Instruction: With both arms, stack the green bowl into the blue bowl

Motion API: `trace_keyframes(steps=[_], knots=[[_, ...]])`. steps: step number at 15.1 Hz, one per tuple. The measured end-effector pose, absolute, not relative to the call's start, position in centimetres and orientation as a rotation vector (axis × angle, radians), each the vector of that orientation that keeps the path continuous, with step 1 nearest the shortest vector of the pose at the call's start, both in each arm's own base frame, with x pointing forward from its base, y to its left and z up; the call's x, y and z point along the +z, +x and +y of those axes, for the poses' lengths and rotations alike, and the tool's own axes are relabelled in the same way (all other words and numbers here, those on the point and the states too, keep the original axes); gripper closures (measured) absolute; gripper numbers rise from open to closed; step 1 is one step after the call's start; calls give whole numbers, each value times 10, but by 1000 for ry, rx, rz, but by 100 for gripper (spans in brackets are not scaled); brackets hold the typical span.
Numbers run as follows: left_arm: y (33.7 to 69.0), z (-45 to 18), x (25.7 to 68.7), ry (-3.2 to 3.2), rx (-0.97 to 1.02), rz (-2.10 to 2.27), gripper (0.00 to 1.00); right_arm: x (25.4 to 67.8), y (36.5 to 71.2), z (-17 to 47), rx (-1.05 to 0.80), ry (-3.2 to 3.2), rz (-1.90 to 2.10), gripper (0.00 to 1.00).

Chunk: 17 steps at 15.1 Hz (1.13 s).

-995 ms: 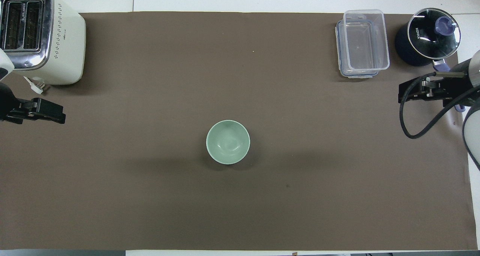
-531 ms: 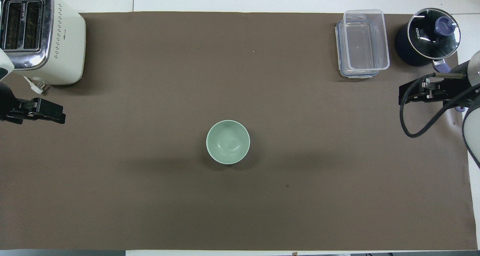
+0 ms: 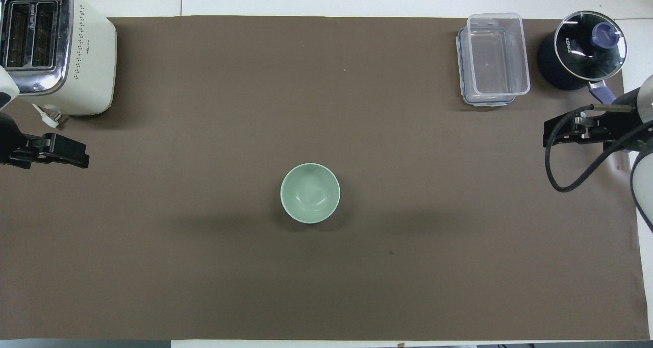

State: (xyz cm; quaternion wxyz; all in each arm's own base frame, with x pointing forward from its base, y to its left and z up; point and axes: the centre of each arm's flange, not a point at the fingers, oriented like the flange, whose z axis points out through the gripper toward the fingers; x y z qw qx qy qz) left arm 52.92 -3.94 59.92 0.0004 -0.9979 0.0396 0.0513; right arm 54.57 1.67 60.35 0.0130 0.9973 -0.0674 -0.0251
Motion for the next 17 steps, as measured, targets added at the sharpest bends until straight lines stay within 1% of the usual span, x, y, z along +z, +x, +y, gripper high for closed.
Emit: trace_keyframes(steps=[2,4,6,11,17], knots=[[529,-39,599,-3134,161,124,0,604,547,19,-60,3112,-176,0],[529,-39,599,-3134,161,124,0,605,548,19,-49,3120,78,0],[529,-39,599,-3134,161,124,0,605,548,15,-46,3116,191,0],[529,-39,599,-3134,161,124,0,604,548,16,-46,3120,-49,0],[529,-39,599,-3134,161,124,0,604,548,15,-45,3110,-210,0]])
